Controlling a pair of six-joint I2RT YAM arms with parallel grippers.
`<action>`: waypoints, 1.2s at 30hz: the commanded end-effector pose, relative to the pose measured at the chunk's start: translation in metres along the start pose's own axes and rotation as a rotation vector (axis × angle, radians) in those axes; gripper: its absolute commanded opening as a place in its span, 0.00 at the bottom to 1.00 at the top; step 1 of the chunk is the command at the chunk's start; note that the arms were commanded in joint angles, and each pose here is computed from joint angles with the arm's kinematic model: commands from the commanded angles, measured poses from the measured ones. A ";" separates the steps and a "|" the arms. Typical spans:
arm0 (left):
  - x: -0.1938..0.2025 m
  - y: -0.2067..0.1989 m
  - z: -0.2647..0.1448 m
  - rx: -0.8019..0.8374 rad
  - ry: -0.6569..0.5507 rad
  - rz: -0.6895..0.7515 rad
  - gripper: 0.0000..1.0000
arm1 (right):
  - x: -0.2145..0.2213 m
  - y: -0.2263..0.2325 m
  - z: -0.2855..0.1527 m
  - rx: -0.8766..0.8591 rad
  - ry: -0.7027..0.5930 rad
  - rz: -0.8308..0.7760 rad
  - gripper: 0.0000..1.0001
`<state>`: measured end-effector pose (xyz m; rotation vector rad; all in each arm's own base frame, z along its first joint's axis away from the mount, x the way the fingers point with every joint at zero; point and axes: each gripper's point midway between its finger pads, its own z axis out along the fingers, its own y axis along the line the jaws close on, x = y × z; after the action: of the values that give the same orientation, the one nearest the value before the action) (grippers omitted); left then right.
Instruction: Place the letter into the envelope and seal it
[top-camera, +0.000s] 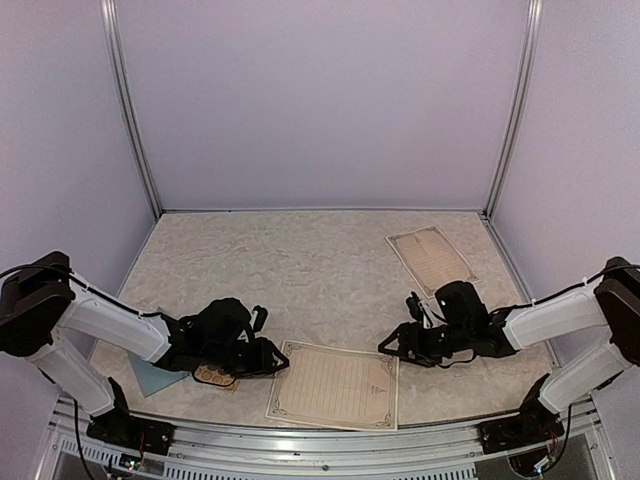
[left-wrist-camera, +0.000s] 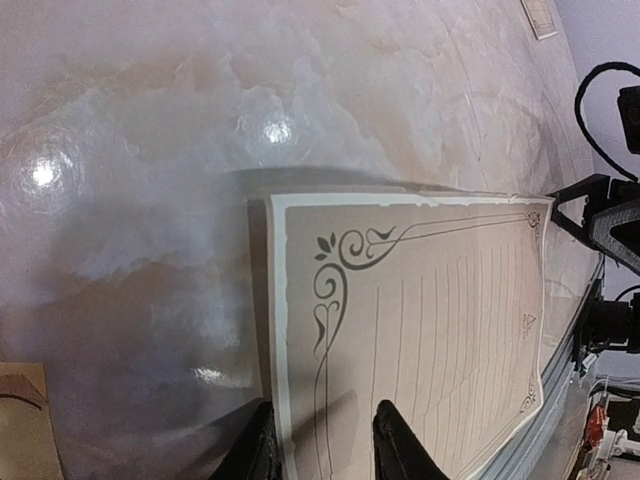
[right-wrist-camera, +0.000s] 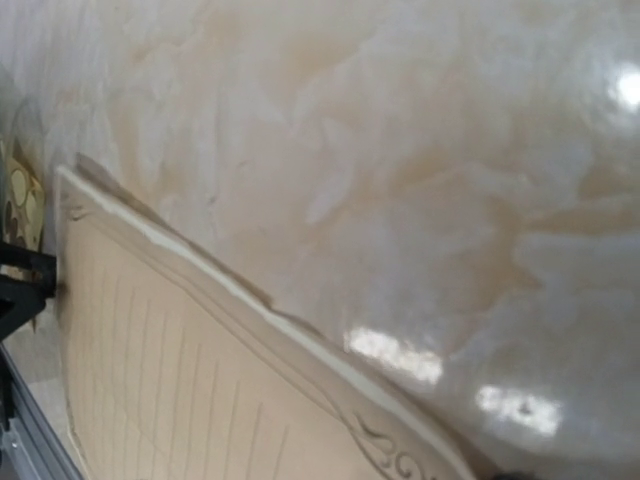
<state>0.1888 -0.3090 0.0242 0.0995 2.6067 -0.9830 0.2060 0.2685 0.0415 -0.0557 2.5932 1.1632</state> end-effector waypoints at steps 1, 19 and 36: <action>0.008 0.004 0.005 -0.016 0.031 0.004 0.30 | 0.014 -0.007 0.004 0.018 0.049 0.017 0.62; 0.004 0.006 0.008 -0.035 0.016 -0.011 0.27 | 0.012 0.004 0.006 -0.038 0.046 -0.020 0.00; -0.078 -0.084 -0.072 0.101 -0.287 0.418 0.70 | -0.015 0.094 -0.037 -0.287 -0.029 -0.354 0.00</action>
<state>0.2158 -0.3101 0.1081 0.2335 2.3233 -0.9543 0.2058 0.2882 0.1059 -0.3171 2.3571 1.2999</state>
